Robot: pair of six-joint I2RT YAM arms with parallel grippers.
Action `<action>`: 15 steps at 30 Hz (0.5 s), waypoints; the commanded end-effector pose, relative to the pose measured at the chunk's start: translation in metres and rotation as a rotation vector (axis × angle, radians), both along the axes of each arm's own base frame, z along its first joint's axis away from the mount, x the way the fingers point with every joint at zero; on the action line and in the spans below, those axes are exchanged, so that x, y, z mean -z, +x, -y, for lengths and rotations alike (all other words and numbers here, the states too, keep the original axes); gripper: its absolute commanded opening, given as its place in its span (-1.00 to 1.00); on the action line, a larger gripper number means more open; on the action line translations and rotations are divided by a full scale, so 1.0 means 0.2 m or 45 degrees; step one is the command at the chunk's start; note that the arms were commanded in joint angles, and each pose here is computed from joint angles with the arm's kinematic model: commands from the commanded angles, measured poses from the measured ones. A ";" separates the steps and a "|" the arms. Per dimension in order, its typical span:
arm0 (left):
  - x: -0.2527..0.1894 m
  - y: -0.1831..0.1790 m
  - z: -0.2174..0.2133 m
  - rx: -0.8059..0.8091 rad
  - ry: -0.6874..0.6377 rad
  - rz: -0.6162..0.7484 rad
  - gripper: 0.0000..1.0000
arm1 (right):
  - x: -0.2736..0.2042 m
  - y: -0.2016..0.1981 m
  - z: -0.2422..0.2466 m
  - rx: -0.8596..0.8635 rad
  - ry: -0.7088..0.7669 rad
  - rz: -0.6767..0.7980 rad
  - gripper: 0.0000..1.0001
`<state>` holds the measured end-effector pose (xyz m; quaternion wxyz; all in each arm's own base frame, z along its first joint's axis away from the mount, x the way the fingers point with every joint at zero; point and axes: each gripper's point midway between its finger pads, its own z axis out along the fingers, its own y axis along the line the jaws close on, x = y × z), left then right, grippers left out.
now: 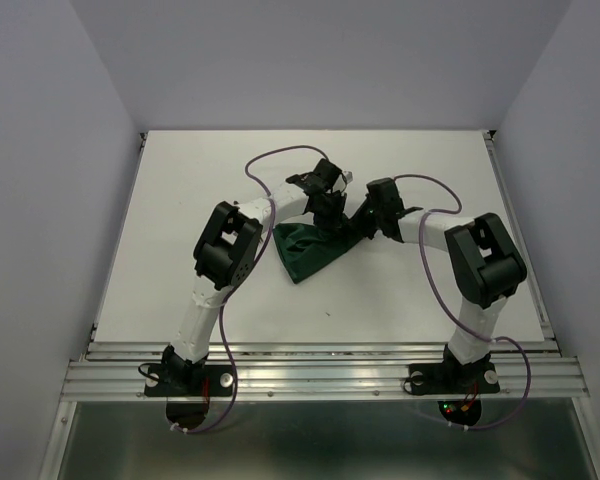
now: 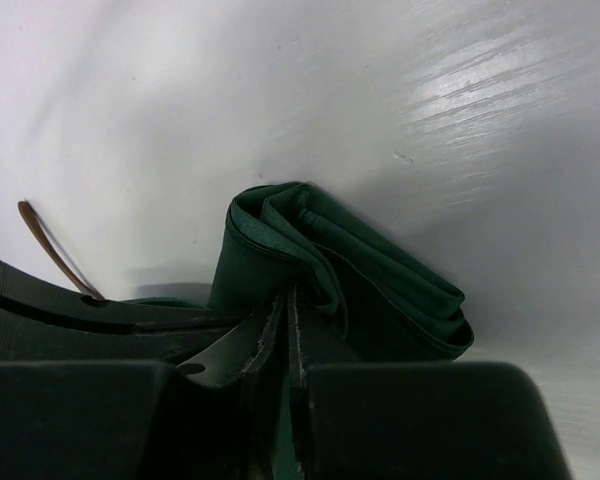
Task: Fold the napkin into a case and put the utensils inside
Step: Fold the 2/3-rectangle-folded napkin at the center of the board.
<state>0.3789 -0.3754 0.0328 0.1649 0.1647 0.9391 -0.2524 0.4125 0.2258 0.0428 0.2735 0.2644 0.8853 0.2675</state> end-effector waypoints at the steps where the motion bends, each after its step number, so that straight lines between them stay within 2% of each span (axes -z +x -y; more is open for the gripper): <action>1: -0.09 0.02 -0.04 0.020 0.041 0.079 -1.00 | 0.10 -0.02 0.05 0.045 -0.039 -0.056 -0.80; 2: -0.11 0.01 -0.04 0.024 0.041 0.085 -1.00 | 0.12 -0.03 0.06 0.053 -0.047 -0.065 -0.80; 5: -0.17 0.03 -0.06 0.021 0.055 0.125 -0.49 | 0.16 -0.05 0.09 0.098 -0.068 -0.084 -0.80; 8: -0.24 0.02 -0.09 0.026 0.076 0.158 -0.30 | 0.19 -0.06 0.12 0.122 -0.098 -0.094 -0.80; 11: -0.32 0.01 -0.13 0.024 0.118 0.192 0.01 | 0.21 -0.06 0.15 0.100 -0.115 -0.098 -0.79; 15: -0.38 -0.02 -0.22 -0.005 0.195 0.226 0.21 | 0.23 -0.05 0.18 0.093 -0.121 -0.106 -0.79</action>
